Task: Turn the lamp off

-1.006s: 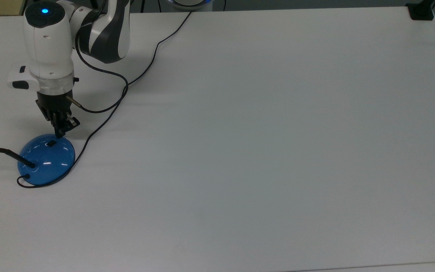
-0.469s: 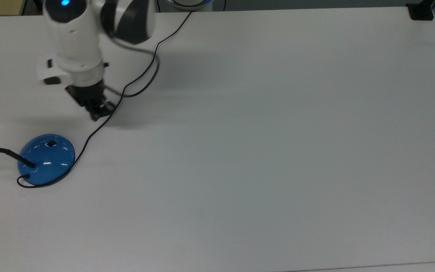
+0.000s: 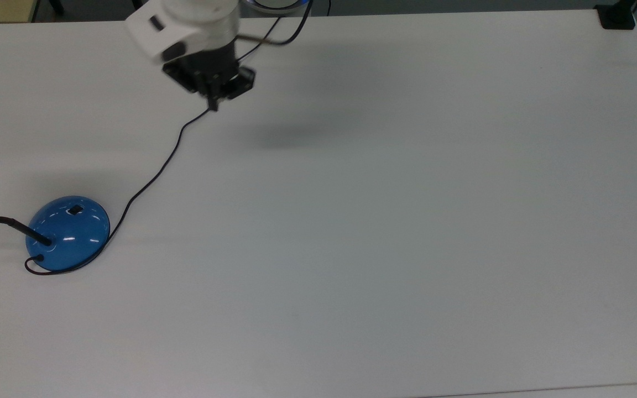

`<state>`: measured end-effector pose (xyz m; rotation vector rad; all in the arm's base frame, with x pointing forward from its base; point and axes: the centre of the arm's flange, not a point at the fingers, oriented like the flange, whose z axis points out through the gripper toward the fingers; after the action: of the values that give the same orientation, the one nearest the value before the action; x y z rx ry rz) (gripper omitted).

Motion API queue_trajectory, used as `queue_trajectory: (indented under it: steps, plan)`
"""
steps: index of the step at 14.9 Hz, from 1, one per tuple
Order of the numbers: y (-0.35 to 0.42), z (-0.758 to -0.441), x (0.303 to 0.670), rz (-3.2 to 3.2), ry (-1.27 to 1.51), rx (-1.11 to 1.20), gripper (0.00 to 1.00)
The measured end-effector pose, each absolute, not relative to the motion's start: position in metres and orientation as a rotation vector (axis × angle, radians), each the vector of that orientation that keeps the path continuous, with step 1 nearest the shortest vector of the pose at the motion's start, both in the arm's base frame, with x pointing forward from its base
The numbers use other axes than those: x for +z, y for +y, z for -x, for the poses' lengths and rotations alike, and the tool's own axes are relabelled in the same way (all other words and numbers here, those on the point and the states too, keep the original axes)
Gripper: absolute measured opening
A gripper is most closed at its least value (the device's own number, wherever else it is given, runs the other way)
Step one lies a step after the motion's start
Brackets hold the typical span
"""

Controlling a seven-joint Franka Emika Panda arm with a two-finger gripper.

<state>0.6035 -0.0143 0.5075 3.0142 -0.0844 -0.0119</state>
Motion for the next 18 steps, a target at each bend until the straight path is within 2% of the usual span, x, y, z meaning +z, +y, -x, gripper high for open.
queue_trajectory:
  steps: [4,7,8,10,11,16,18]
  plan:
    - [0.025,-0.593,0.548,-3.058,0.056,-0.019,0.01]
    - [0.035,-0.593,0.555,-3.066,0.075,-0.003,0.05]
    - [0.037,-0.593,0.555,-3.066,0.081,-0.003,0.11]
    - [0.040,-0.592,0.556,-3.062,0.077,0.000,0.31]
    - [0.038,-0.592,0.558,-3.059,0.069,0.005,0.47]
    - [0.023,-0.589,0.571,-3.058,0.026,0.039,0.96]
    - [0.013,-0.588,0.575,-3.057,0.001,0.049,1.00]
